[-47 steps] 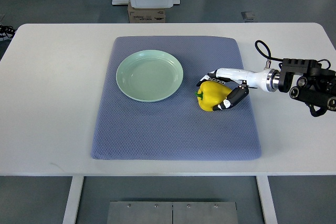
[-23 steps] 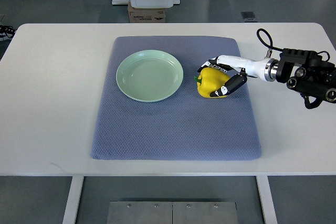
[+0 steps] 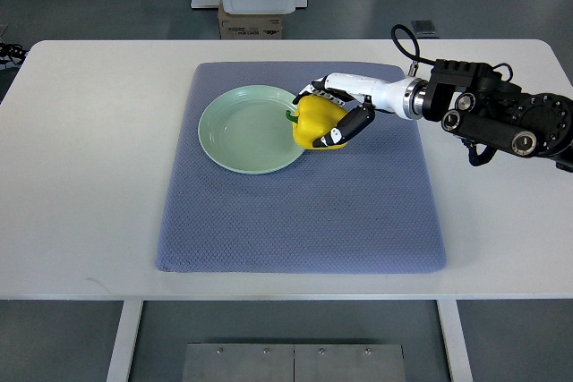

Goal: Place yellow pepper on plate with right hand
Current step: 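Carry the pepper with the right hand onto the green plate, then open the right hand's fingers to release the pepper on the plate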

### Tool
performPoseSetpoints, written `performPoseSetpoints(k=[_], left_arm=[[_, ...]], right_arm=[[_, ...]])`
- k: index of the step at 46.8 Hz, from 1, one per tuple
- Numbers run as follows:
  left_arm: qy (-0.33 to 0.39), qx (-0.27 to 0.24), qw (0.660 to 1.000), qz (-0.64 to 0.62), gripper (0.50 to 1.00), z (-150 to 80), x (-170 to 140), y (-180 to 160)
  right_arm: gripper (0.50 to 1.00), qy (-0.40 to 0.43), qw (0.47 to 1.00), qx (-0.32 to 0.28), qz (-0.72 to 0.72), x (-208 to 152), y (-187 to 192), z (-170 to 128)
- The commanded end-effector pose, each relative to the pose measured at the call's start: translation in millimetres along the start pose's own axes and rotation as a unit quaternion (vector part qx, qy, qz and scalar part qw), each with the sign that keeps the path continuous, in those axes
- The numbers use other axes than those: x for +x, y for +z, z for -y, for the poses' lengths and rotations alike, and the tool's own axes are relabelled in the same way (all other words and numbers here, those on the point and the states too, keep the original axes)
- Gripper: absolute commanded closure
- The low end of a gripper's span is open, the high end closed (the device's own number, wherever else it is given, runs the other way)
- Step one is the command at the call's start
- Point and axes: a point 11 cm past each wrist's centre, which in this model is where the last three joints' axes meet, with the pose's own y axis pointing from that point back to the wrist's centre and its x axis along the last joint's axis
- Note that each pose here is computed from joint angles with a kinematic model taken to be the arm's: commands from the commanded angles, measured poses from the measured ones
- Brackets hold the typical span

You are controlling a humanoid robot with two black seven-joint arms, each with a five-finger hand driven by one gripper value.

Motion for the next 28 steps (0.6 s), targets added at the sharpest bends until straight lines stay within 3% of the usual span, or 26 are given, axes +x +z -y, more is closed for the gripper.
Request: performPoseSetpoints(k=[1,28], left_arm=[[0.0,0.0,1.0,0.0,0.5,0.0,0.0,-0.2],[0.0,0.0,1.0,0.0,0.5,0.0,0.0,-0.2]], right_arm=[[1.0,-0.005,1.0,0.002,0.002,-5.5,-9.1,7.7],[1.0,-0.03,0.999,0.009,0.011,-38.0,-69.6,51.6]])
